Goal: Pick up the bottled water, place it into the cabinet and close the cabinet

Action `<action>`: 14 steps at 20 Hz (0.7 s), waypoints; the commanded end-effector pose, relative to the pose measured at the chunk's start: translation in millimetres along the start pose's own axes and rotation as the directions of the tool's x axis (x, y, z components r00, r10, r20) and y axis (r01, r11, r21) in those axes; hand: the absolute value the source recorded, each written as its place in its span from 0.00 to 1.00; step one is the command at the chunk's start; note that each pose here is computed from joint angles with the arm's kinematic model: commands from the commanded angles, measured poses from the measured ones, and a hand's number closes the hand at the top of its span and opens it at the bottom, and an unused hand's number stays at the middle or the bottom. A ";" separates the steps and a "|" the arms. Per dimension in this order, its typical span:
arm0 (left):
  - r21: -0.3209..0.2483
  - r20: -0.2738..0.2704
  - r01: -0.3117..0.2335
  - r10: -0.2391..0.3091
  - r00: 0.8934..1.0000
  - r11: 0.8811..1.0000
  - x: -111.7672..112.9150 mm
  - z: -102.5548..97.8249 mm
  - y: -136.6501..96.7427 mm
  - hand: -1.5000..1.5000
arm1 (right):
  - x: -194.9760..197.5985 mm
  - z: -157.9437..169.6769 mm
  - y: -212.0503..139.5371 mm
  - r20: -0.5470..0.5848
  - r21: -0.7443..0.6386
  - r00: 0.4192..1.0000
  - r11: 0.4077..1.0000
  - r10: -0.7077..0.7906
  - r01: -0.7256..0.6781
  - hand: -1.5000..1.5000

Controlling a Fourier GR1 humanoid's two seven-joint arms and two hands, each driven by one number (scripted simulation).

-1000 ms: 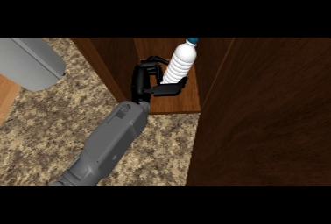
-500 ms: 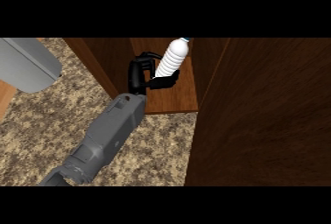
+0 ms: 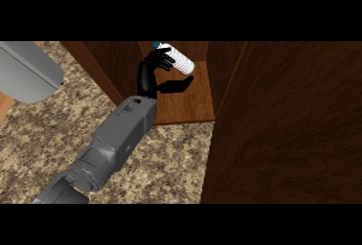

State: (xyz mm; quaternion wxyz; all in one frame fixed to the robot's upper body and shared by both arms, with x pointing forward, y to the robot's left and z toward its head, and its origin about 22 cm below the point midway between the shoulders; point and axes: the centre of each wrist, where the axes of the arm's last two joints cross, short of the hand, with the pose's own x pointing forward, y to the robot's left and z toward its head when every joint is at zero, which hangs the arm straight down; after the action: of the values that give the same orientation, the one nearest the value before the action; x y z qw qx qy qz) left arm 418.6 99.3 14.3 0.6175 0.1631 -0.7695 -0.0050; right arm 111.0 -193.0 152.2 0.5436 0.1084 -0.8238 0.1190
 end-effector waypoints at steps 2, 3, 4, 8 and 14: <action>0.000 0.008 -0.004 0.004 1.000 1.000 -3.2 -4.8 7.3 0.00 | 11.4 -4.2 3.5 0.037 0.015 0.998 0.999 -0.044 0.044 0.00; 0.006 -0.005 -0.006 0.006 1.000 1.000 11.3 -12.8 1.5 0.00 | 22.4 10.3 -4.8 0.029 0.016 0.999 0.999 -0.035 0.035 0.00; 0.017 0.006 -0.008 0.008 1.000 1.000 12.0 -10.7 -2.6 0.00 | 24.4 7.1 -2.2 0.049 0.024 0.998 0.999 -0.043 0.042 0.00; 0.005 -0.001 -0.051 0.051 0.999 0.999 0.1 -8.7 8.4 0.00 | 21.9 6.8 -6.1 0.028 -0.003 0.998 0.999 -0.054 0.054 0.00; -0.007 0.014 -0.049 0.049 0.999 0.999 7.5 -8.3 -1.1 0.00 | 11.2 5.6 2.8 0.033 0.023 0.997 0.998 -0.064 0.063 0.00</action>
State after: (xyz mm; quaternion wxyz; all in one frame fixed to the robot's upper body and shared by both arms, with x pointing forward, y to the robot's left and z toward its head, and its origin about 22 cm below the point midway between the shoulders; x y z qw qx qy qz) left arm 426.1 100.5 23.6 0.6149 0.1426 -0.7755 0.0123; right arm 111.2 -193.9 151.2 0.5392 0.1162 -0.8254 0.1206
